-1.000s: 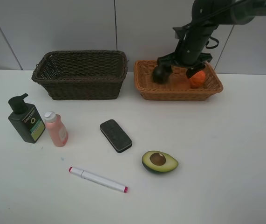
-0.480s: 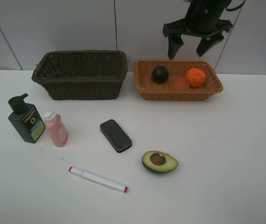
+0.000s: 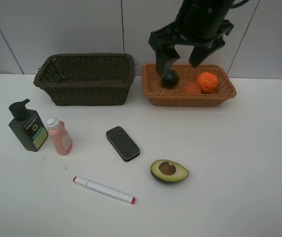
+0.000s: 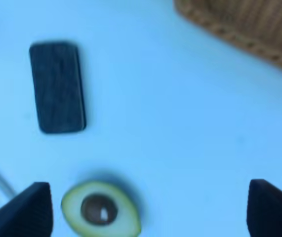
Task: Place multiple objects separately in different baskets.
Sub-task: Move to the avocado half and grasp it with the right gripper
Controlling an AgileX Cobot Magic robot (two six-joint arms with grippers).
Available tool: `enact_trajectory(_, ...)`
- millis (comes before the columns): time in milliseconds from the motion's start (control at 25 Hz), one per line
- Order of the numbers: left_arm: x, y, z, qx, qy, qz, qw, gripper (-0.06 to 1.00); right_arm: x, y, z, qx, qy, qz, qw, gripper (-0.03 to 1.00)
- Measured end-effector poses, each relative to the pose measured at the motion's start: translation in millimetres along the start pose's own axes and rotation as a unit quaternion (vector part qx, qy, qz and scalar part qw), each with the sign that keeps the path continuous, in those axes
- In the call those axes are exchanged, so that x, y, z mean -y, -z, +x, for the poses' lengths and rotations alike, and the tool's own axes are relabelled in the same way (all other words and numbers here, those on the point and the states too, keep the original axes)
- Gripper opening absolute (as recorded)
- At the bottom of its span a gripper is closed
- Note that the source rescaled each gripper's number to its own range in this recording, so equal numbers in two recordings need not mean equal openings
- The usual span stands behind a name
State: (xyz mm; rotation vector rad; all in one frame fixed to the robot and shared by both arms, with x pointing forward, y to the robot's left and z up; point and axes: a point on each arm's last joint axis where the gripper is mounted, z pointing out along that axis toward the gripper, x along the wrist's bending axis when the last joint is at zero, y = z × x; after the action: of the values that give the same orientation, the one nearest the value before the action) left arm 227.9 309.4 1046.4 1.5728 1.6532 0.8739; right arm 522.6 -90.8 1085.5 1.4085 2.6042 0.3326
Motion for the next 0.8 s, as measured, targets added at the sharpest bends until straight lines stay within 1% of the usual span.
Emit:
enact_trajectory(200, 0, 0, 0, 0.000, 0.000, 0.000, 1.000, 1.00, 45, -15, 22, -0.007, 0.083, 0.063, 0.995, 0.94)
enact_trajectory(320, 0, 0, 0, 0.000, 0.000, 0.000, 1.000, 1.00, 61, -24, 30, -0.010, 0.118, 0.089, 0.989, 0.94)
enact_trajectory(400, 0, 0, 0, 0.000, 0.000, 0.000, 1.000, 1.00, 70, -32, 36, -0.013, 0.153, 0.108, 0.982, 0.94)
enact_trajectory(520, 0, 0, 0, 0.000, 0.000, 0.000, 1.000, 1.00, 84, -44, 38, -0.022, 0.209, 0.138, 0.968, 0.94)
enact_trajectory(600, 0, 0, 0, 0.000, 0.000, 0.000, 1.000, 1.00, 93, -52, 37, -0.034, 0.263, 0.156, 0.952, 0.94)
enact_trajectory(720, 0, 0, 0, 0.000, 0.000, 0.000, 1.000, 1.00, 101, -63, 39, -0.060, 0.341, 0.148, 0.926, 0.94)
enact_trajectory(800, 0, 0, 0, 0.000, 0.000, 0.000, 1.000, 1.00, 102, -69, 41, -0.067, 0.379, 0.125, 0.915, 0.94)
